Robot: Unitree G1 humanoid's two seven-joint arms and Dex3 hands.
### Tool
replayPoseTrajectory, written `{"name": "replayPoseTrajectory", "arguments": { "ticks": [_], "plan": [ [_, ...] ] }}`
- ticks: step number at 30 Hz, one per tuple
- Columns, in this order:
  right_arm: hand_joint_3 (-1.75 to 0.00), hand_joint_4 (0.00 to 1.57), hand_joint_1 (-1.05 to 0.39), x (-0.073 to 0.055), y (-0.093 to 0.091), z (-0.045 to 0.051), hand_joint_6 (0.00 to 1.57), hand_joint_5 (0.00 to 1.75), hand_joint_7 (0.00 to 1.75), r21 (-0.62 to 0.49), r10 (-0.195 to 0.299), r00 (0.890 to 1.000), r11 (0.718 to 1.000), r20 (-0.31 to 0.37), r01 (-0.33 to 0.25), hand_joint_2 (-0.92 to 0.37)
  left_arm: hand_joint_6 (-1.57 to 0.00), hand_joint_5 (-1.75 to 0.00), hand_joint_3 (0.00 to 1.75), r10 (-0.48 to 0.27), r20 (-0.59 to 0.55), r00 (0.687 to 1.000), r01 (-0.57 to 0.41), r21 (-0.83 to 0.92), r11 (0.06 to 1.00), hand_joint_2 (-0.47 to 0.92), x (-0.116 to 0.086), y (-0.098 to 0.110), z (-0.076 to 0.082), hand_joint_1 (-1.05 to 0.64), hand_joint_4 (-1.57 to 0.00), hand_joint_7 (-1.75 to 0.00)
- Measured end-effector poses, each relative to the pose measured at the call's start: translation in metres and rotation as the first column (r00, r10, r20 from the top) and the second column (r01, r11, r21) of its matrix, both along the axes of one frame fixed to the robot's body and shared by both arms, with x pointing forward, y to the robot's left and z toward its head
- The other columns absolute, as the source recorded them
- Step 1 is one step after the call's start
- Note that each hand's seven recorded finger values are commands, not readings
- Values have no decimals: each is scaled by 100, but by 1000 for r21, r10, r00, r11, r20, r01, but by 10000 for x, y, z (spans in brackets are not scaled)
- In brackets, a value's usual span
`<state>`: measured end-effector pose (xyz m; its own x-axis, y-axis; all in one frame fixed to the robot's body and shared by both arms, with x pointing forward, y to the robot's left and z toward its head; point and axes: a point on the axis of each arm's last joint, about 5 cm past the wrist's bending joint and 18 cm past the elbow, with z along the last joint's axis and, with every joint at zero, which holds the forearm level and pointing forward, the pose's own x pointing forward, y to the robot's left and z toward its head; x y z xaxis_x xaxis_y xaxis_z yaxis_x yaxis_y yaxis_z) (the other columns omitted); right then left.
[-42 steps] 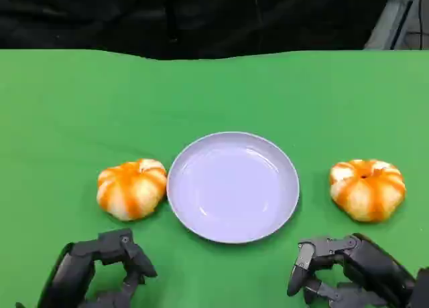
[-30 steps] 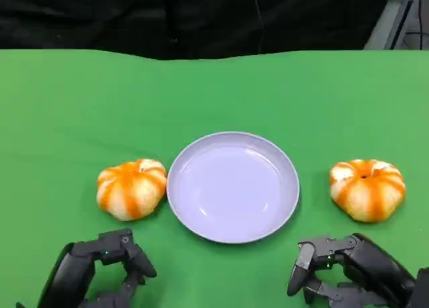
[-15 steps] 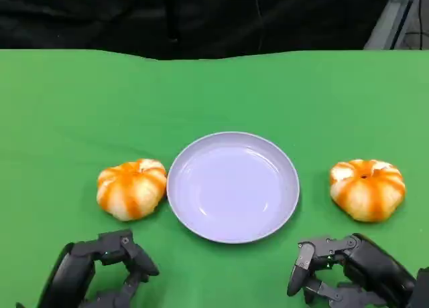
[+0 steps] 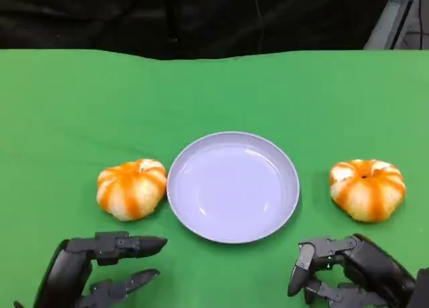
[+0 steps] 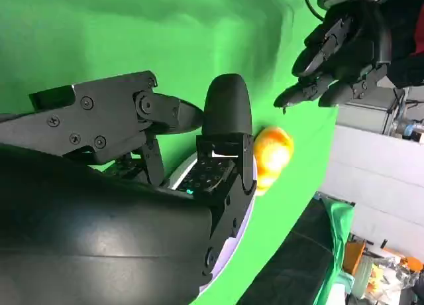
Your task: Grasp the bread from the table and place it into the plate.
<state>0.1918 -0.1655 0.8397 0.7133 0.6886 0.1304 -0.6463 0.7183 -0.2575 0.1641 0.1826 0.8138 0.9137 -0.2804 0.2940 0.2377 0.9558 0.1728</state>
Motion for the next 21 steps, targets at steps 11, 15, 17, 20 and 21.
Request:
{"name": "replayPoseTrajectory", "arguments": {
  "ticks": [11,15,17,20,21],
  "plan": [
    [-48,72,-8,-1,-5,-6,79,157,108,-1,-1,1000,1000,-4,1,-92,-61,0,6,23,-5,1000,-23,-60,998,92,-19,30,-10,-55,-72,0],
    [-48,73,-7,-1,-7,-8,80,157,107,-1,-1,1000,1000,-6,1,-92,-60,-1,6,28,10,1000,-28,-66,997,92,23,28,14,-55,-71,0],
    [-48,73,-7,0,-7,-8,80,157,107,-1,-2,1000,1000,-6,1,-92,-59,0,6,28,16,999,-27,-67,997,92,40,27,23,-55,-70,0],
    [-49,72,-7,0,-8,-7,80,157,107,-1,-2,1000,1000,-5,2,-92,-59,0,6,26,24,999,-24,-65,998,92,63,25,38,-55,-69,0],
    [-49,72,-6,0,-8,-7,80,157,107,-1,-2,1000,1000,-5,2,-92,-59,0,6,27,26,999,-25,-65,998,92,67,26,41,-55,-66,0]
  ]
}}
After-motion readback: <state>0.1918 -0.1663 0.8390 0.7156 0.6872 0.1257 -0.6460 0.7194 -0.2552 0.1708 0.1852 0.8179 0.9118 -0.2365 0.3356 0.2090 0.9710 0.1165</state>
